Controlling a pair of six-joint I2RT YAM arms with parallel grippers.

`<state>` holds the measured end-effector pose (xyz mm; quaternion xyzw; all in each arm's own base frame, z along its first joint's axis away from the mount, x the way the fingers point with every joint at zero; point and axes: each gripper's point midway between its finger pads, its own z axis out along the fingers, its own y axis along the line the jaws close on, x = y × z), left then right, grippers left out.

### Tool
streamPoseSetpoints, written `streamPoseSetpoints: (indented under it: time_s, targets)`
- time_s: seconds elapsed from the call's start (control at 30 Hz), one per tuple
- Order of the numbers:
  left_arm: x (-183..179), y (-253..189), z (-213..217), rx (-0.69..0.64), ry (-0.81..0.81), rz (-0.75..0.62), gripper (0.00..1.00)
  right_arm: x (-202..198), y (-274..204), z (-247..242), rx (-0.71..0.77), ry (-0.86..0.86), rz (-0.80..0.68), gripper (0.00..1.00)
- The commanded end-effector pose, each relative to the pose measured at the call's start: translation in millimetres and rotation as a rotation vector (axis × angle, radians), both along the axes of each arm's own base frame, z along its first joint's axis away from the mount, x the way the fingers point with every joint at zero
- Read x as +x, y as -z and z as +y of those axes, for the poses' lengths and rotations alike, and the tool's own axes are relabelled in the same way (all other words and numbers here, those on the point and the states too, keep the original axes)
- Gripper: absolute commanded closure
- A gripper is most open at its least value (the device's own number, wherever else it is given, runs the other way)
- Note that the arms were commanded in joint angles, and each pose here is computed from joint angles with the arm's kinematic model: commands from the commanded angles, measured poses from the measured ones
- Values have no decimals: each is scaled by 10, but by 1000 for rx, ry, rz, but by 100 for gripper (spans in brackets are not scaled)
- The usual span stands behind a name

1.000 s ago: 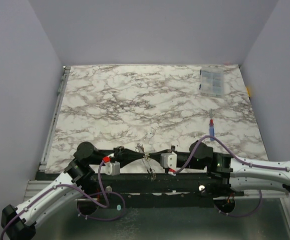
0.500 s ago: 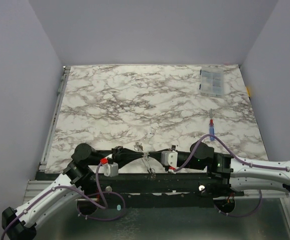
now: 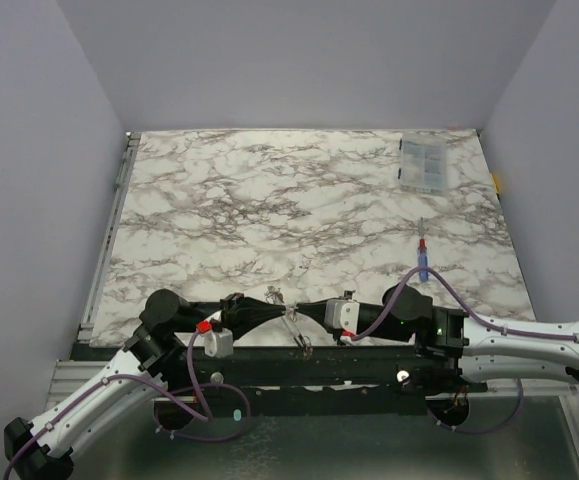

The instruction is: Put the keys on the keyring

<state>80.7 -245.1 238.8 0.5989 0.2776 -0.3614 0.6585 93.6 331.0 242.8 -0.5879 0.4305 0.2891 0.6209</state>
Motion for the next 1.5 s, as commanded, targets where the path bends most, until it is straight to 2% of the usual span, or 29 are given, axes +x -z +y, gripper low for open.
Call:
streamPoseSetpoints:
  time_s: [0.0,0.87,1.2,1.47]
  targets:
    - [37,-105,19,-37,-26,-44,100,-96,-267,71,62,-31,-26,99]
    - [76,-73,16,-32,-45,-24,100,-202,-257,176,23,-56,-58,99]
    - [-97,46,-56,23,81,16,100,-104,-205,88,-68,-26,-157,99]
    - [-235,114,-85,50,167,34,100,-146,-149,60,-135,-65,-185,99]
